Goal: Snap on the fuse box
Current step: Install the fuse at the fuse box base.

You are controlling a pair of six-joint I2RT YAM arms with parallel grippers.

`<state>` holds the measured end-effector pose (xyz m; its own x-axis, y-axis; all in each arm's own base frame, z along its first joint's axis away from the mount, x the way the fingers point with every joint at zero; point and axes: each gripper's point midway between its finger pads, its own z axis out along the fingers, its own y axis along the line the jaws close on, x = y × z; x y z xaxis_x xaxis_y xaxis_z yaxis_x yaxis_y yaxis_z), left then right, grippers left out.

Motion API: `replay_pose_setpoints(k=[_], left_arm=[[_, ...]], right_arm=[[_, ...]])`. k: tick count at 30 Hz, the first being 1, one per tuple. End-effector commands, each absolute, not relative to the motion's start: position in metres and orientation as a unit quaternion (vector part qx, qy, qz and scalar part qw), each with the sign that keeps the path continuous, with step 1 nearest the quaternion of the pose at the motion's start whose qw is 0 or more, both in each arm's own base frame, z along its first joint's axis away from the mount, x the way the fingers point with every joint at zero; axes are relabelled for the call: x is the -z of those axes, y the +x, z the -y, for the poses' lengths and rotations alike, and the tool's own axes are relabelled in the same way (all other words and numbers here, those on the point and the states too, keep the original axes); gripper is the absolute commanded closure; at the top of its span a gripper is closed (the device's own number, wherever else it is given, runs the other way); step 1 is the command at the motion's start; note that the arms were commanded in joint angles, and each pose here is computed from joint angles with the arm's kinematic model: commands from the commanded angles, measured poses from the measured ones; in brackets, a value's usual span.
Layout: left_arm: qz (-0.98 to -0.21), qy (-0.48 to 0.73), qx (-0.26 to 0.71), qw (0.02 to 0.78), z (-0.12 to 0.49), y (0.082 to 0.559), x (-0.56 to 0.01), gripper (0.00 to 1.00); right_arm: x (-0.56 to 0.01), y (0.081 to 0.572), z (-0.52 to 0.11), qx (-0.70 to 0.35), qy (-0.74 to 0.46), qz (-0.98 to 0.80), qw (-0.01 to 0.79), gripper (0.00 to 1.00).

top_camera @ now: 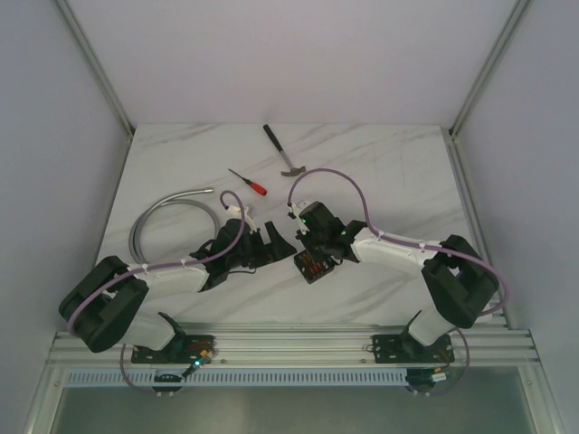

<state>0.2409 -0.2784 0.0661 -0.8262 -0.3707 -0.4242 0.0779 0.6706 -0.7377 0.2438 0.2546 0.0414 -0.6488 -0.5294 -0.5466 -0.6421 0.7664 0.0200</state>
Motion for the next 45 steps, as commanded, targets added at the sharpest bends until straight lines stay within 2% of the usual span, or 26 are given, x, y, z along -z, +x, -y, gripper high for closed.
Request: replay_pose_setpoints(k=[1,11,19,21,27,45], left_arm=[[-0.871,-0.082,0.396,0.28,0.281,0.241,-0.065,0.0],[-0.875,-0.096,0.378,0.288,0.27,0.24,-0.061,0.0],[-0.872,-0.1,0.375,0.297,0.265,0.242,-0.065,0.0],[-0.872,-0.099,0.376,0.298,0.266,0.242,-0.066,0.0],[-0.872,-0.095,0.377,0.296,0.266,0.241,-0.066,0.0],[-0.874,-0.091,0.378,0.29,0.268,0.24,-0.063,0.0]], right_arm=[[0.008,0.2,-0.207,-0.045,-0.332,-0.93,0.149,0.97],[0.018,0.223,-0.217,-0.038,-0.338,-0.927,0.156,0.94],[-0.045,0.248,-0.253,-0.094,-0.339,-0.908,0.229,0.73],[-0.055,0.251,-0.257,-0.1,-0.339,-0.905,0.236,0.71],[-0.07,0.255,-0.262,-0.108,-0.341,-0.9,0.248,0.72],[-0.051,0.259,-0.268,-0.104,-0.35,-0.904,0.221,0.87]])
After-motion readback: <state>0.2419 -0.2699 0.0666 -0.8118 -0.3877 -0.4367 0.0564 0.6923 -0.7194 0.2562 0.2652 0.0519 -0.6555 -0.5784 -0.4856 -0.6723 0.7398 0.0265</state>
